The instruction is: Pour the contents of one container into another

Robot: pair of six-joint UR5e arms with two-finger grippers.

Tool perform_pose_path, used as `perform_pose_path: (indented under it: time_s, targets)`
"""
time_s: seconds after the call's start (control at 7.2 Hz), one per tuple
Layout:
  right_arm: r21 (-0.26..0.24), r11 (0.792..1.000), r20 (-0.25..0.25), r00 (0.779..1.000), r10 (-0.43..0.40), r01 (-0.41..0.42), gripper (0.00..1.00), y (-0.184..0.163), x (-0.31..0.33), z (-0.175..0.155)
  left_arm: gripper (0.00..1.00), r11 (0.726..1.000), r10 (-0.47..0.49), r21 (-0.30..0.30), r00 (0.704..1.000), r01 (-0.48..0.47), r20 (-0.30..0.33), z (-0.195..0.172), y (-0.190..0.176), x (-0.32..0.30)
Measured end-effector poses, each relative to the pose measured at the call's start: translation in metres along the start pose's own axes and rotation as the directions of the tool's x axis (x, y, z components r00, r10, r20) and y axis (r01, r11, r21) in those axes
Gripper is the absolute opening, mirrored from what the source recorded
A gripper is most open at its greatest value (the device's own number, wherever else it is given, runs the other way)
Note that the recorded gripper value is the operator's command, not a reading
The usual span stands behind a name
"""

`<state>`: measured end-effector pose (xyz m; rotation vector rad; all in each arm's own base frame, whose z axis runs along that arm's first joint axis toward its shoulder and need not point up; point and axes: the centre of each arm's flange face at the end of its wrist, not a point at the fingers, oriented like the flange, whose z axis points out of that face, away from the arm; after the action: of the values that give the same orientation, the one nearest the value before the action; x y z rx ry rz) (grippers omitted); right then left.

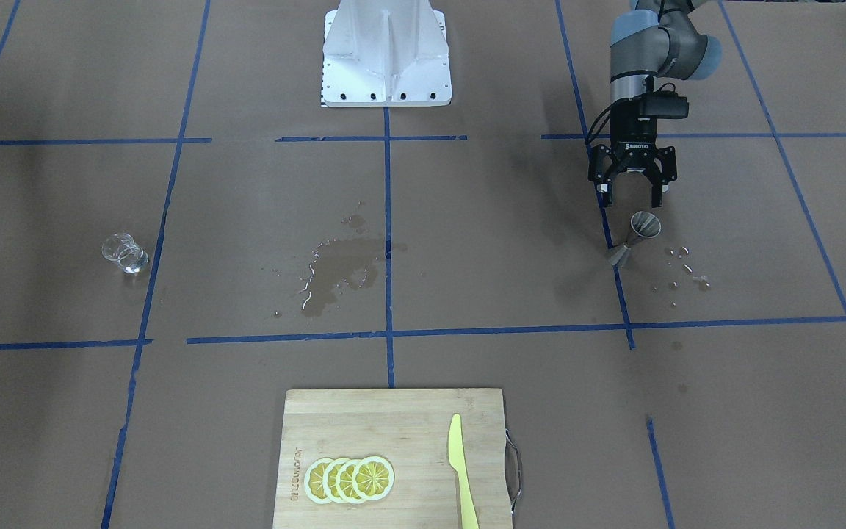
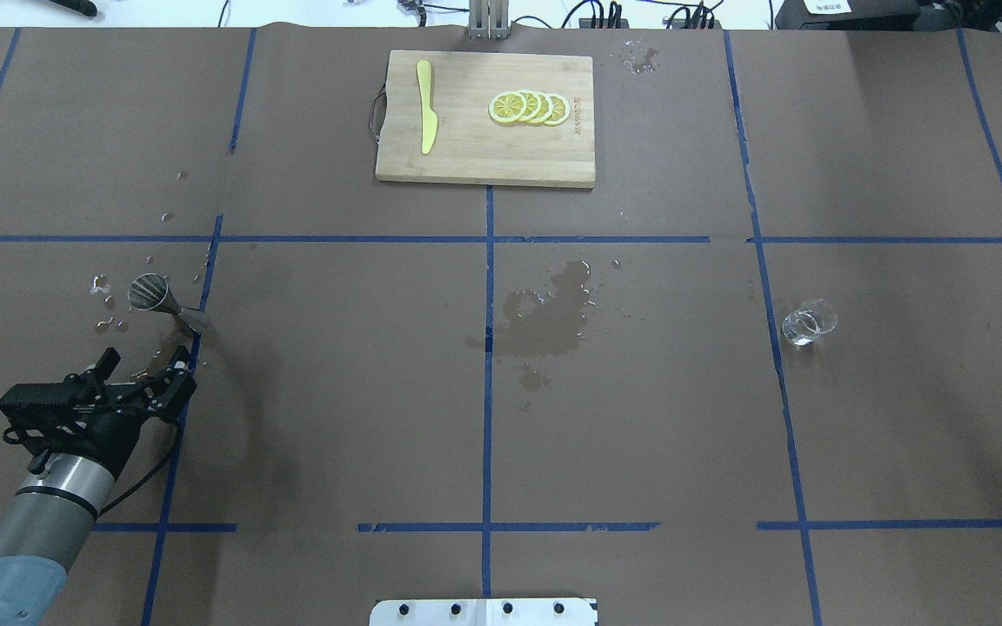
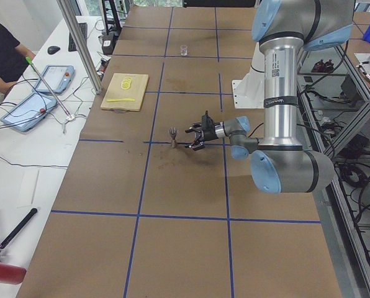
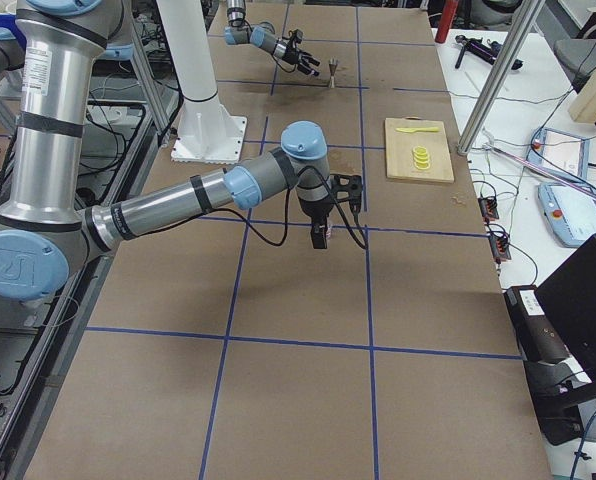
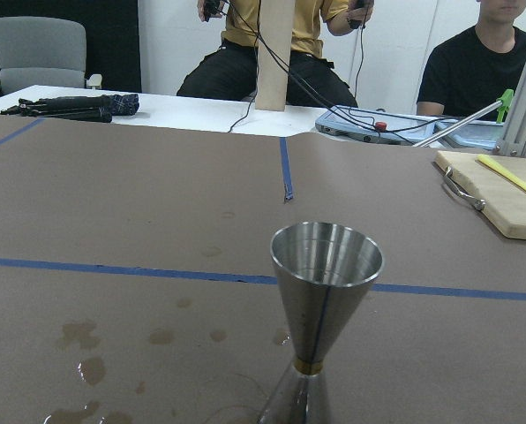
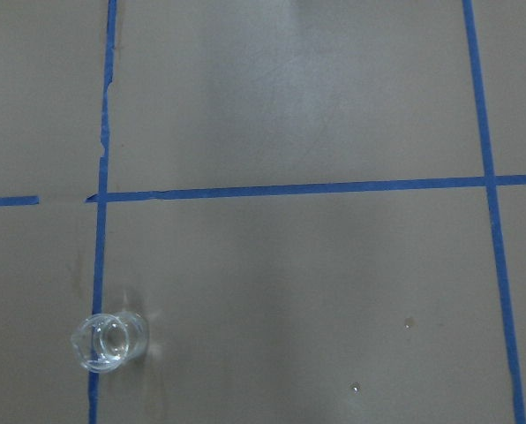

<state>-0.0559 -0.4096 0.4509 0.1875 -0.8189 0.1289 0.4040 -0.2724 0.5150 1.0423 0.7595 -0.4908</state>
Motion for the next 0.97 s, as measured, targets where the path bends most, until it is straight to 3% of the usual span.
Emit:
perform_pose_path:
  time_s: [0.42, 0.97]
  targets:
    - [0.112, 0.994, -0.022, 1.0, 0.012, -0.01, 1.0, 0.043, -0.051, 0.044, 0.93, 0.998, 0.021, 0.054, 1.0, -0.021, 0.014, 0.006, 0.002, 0.019]
    - [0.154, 0.988, 0.019, 1.0, 0.009, -0.011, 1.0, 0.068, -0.076, 0.062, 0.93, 0.992, 0.064, 0.11, 0.997, -0.068, 0.037, 0.011, -0.004, 0.018]
